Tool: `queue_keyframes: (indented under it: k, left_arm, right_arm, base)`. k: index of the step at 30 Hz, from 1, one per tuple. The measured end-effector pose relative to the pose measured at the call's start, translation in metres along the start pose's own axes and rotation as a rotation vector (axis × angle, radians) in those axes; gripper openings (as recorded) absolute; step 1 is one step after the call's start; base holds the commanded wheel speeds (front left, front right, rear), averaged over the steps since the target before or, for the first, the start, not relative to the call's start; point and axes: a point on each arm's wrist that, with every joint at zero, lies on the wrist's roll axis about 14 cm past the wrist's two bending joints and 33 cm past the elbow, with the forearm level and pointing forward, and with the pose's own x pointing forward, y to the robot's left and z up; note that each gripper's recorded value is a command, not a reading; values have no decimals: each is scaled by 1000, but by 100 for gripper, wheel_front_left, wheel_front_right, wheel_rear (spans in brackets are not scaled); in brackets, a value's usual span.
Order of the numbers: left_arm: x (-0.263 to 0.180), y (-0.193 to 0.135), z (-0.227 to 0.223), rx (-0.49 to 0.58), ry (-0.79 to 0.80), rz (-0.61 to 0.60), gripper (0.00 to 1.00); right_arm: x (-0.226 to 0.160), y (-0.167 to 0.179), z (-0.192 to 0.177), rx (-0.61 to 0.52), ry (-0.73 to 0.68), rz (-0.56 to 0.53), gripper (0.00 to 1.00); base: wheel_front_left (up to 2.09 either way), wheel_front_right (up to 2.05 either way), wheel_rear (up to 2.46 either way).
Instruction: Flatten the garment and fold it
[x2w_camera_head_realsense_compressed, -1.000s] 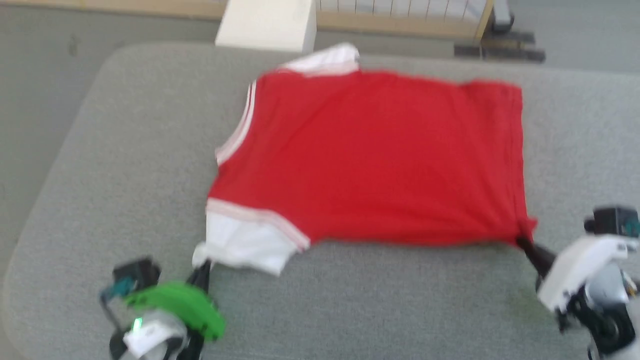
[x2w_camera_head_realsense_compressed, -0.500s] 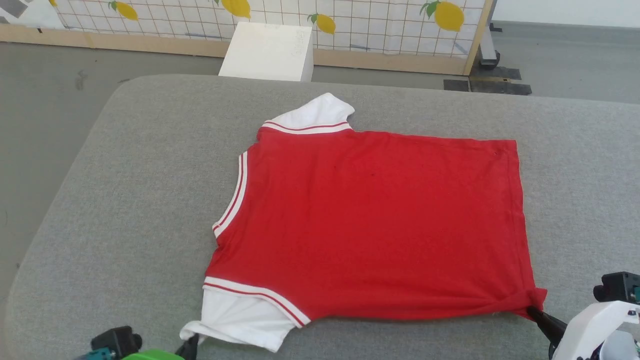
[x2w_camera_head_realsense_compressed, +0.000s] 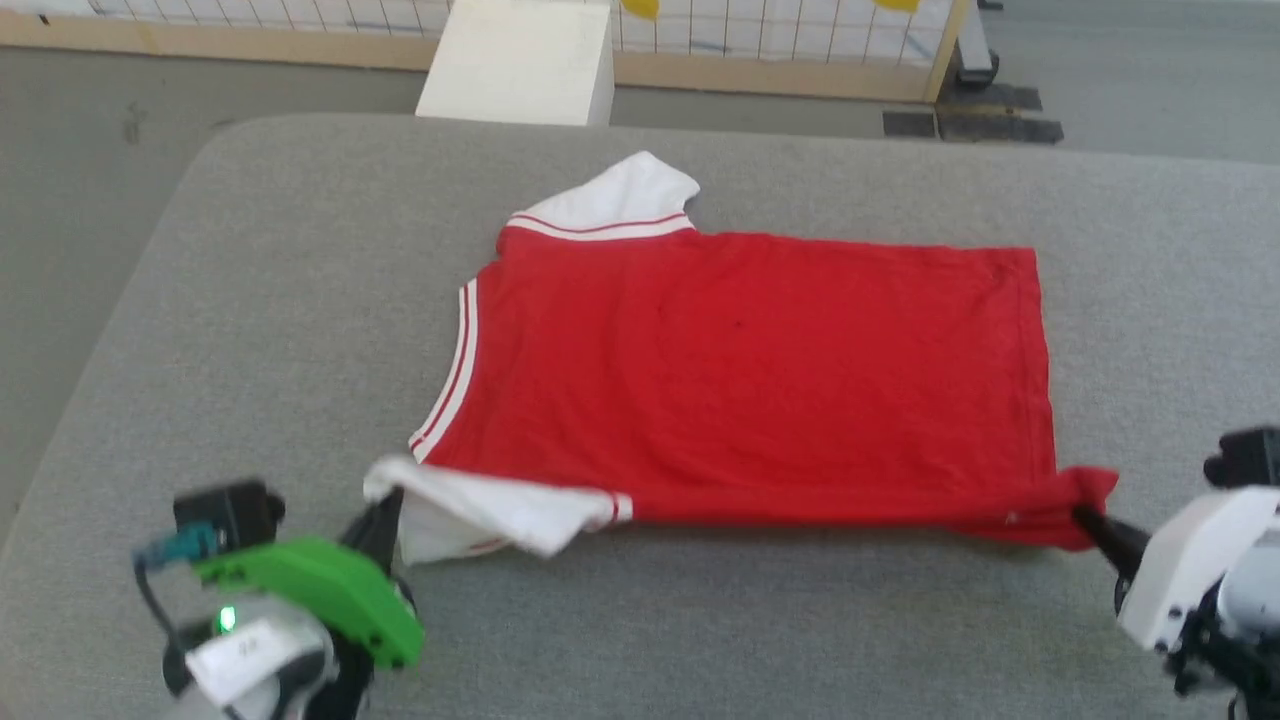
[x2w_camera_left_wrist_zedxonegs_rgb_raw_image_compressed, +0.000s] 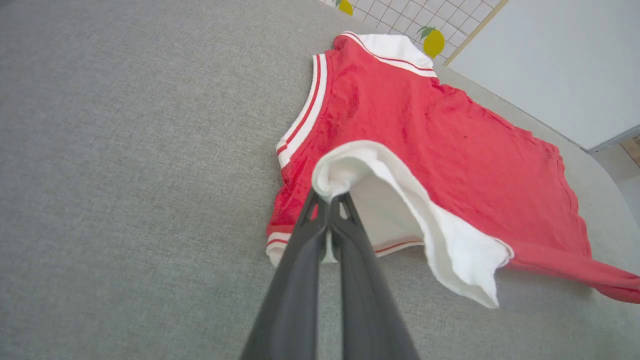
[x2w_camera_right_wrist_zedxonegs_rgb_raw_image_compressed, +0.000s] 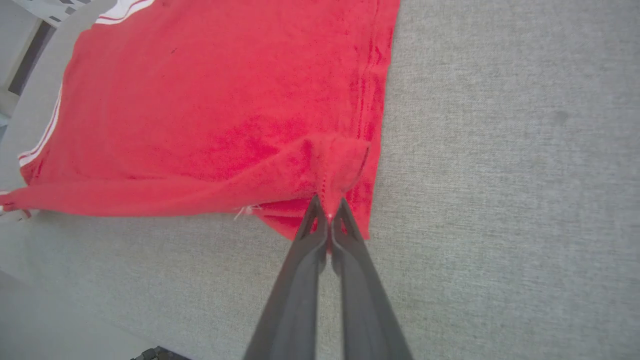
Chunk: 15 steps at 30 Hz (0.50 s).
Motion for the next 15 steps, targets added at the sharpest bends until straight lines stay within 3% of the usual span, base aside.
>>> queue_keyframes:
  k: [7, 15]
  left_arm:
    - [44, -15, 33, 128, 20, -52, 0]
    - [98, -19, 44, 226, 109, -67, 0]
  right_arm:
    - [21, 2, 26, -87, 88, -13, 0]
    - [53, 1, 28, -159, 245, -39, 0]
  base:
    - [0, 0, 0]
    - [0, 0, 0]
